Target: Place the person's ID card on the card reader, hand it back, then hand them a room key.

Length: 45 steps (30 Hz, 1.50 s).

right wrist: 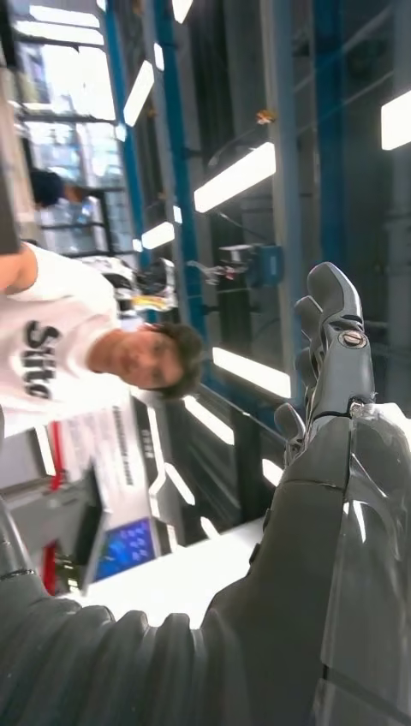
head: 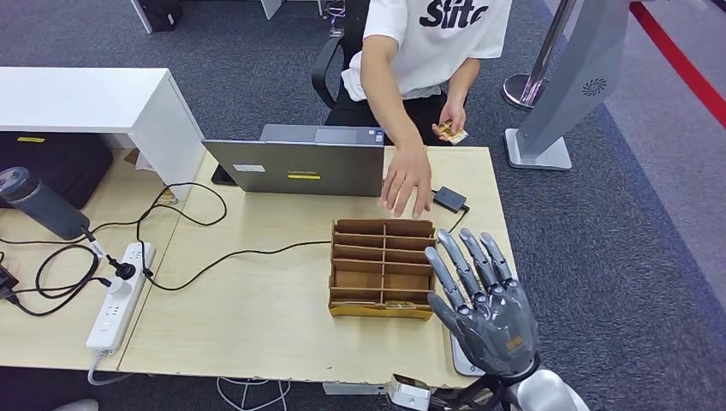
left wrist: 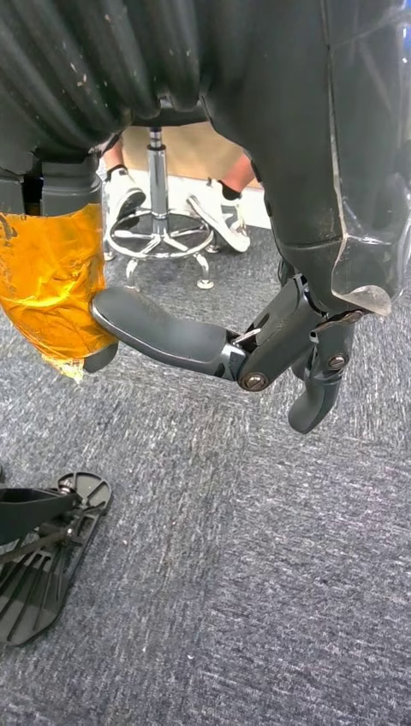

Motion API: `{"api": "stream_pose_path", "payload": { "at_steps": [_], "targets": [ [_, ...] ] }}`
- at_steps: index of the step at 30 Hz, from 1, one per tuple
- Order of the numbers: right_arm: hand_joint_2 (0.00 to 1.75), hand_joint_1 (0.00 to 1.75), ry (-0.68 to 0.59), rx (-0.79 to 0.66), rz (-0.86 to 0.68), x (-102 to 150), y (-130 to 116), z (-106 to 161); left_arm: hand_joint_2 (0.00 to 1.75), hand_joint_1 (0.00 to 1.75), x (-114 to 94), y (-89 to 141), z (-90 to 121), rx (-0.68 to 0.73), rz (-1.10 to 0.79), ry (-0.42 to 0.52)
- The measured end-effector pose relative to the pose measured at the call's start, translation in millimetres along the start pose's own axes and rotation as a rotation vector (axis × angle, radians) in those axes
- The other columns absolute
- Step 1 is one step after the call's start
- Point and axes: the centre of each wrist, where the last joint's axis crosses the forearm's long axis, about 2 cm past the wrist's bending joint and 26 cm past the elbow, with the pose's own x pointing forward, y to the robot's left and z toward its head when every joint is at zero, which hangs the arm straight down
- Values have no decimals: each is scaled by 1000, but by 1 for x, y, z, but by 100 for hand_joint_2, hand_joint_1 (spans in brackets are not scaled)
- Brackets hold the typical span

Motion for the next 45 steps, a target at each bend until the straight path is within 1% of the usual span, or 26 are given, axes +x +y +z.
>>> {"api": "stream_pose_path", "payload": {
  "at_steps": [4, 9, 15, 20, 27, 36, 45],
  "targets": [
    [175, 0, -21, 86, -111, 3, 9, 11, 175, 0, 0, 0, 0, 1, 8, 2],
    [175, 0, -72, 193, -195, 7, 21, 24, 175, 0, 0, 0, 0, 1, 9, 1],
    [175, 0, -110, 295, -242, 8, 33, 40, 175, 0, 0, 1, 0, 1, 9, 1],
    [175, 0, -127, 350, -247, 6, 39, 46, 175, 0, 0, 1, 0, 1, 9, 1],
    [175, 0, -144, 415, -237, 11, 49, 47, 175, 0, 0, 1, 0, -3, 7, 1],
    [175, 0, -142, 477, -249, 22, 67, 35, 175, 0, 0, 1, 0, -6, -1, -3],
    [175, 0, -132, 510, -264, 29, 78, 30, 175, 0, 1, 1, 0, -6, -9, -4]
  ]
}}
